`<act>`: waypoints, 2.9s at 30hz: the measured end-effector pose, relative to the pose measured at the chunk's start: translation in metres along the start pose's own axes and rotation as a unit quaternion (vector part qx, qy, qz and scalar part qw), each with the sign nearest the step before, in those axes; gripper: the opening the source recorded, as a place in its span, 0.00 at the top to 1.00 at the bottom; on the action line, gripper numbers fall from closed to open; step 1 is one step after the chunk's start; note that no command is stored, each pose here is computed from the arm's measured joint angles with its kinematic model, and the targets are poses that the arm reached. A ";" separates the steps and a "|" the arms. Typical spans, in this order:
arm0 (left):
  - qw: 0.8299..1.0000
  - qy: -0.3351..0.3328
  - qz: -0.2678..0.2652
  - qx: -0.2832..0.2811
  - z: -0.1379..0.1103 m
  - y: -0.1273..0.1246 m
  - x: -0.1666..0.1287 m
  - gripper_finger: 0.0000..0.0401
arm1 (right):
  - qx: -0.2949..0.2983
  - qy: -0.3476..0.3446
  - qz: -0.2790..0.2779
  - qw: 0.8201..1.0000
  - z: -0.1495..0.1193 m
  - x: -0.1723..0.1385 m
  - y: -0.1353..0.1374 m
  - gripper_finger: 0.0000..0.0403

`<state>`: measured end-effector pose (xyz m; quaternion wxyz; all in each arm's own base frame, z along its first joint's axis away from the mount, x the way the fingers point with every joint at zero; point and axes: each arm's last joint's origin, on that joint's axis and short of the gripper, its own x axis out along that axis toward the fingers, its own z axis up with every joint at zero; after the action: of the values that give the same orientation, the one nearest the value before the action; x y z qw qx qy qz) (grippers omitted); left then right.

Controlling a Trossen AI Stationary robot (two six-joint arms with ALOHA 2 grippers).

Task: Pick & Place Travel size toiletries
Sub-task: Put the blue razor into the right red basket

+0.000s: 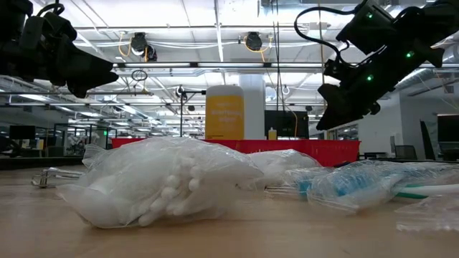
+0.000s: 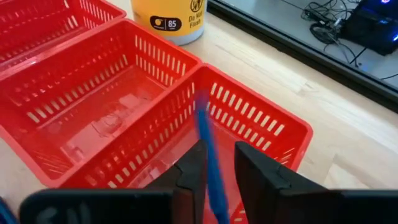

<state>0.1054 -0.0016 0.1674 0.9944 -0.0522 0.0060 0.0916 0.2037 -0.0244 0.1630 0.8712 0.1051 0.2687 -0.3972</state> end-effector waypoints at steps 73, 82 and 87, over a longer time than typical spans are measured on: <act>1.000 0.000 0.000 0.000 0.000 0.000 0.000 0.54 | -0.225 0.074 0.316 0.919 -0.109 -0.021 0.024 0.92; 1.000 0.000 0.000 0.000 0.000 0.000 0.000 0.54 | -0.216 0.051 0.365 0.904 -0.103 -0.025 0.030 0.93; 1.000 0.000 0.000 0.000 0.000 0.000 0.000 0.54 | -0.198 0.004 0.436 0.878 -0.090 -0.034 0.036 0.94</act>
<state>0.1054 -0.0017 0.1674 0.9944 -0.0522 0.0061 0.0913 0.1778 0.0567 0.1061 0.9578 0.0380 0.2719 0.0851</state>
